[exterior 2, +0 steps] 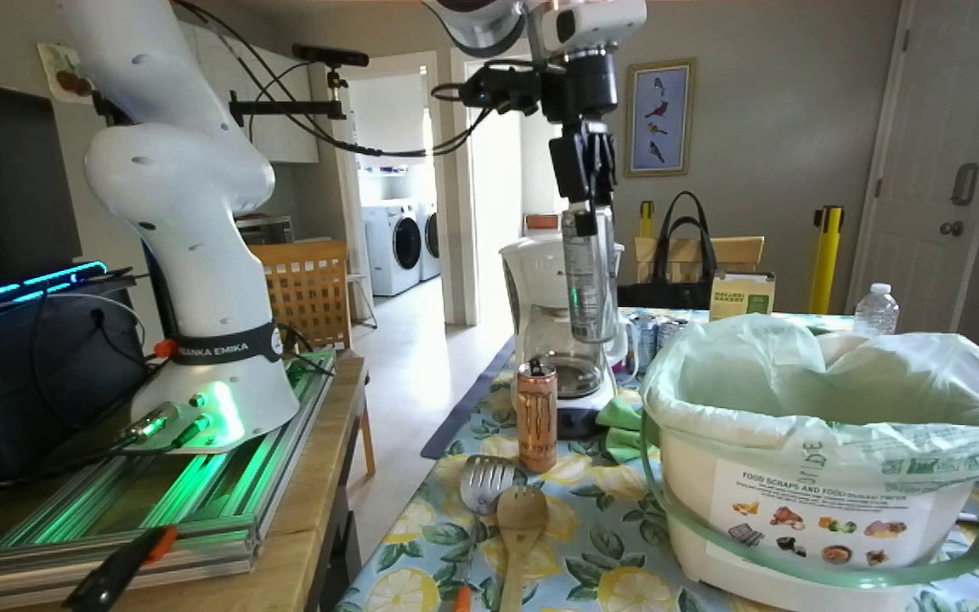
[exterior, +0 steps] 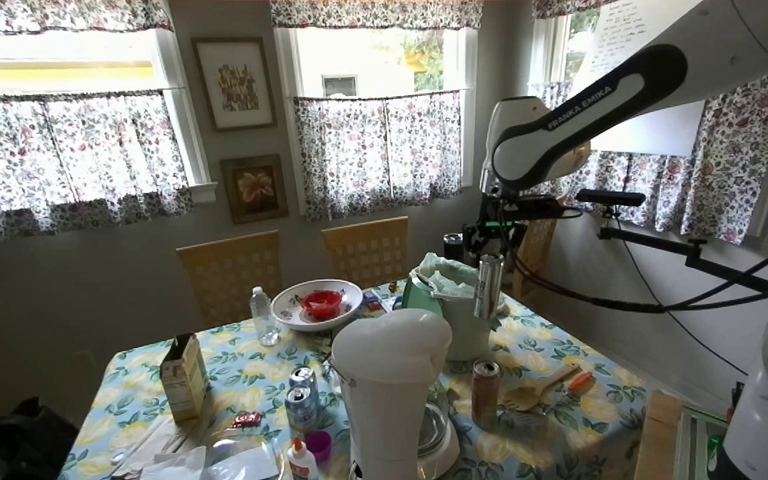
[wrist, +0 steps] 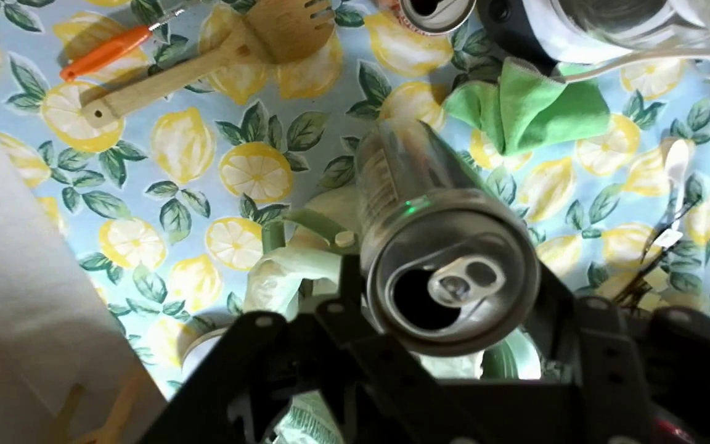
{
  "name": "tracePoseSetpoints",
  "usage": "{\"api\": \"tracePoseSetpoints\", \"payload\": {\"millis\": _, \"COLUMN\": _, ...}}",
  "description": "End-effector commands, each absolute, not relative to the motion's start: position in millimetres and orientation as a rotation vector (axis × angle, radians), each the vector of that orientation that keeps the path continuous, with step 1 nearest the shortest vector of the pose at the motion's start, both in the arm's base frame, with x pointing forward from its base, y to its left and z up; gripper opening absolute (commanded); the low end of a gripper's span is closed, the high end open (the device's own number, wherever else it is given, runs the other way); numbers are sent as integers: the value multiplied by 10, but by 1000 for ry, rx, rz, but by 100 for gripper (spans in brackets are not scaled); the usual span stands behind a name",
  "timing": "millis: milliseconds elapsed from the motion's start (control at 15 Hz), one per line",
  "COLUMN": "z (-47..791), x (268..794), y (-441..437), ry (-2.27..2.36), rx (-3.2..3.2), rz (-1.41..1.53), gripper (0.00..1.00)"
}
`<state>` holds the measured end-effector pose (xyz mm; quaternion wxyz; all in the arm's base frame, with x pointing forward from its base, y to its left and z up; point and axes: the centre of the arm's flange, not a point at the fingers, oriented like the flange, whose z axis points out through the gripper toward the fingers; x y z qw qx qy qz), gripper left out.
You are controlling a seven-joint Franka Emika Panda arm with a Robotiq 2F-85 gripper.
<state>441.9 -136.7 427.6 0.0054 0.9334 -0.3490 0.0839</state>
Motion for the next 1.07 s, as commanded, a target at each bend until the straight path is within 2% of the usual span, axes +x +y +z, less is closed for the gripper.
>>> {"api": "tracePoseSetpoints", "payload": {"millis": 0, "z": 4645, "x": 4210, "y": -1514, "ry": -1220, "rx": 2868, "rz": 324, "gripper": 37}}
{"api": "tracePoseSetpoints", "payload": {"millis": 600, "z": 4960, "x": 4533, "y": -2042, "ry": -1390, "rx": 2764, "rz": 521, "gripper": 37}}
{"api": "tracePoseSetpoints", "payload": {"millis": 1000, "z": 4772, "x": 4888, "y": -2330, "ry": -1460, "rx": 2724, "rz": 617, "gripper": 37}}
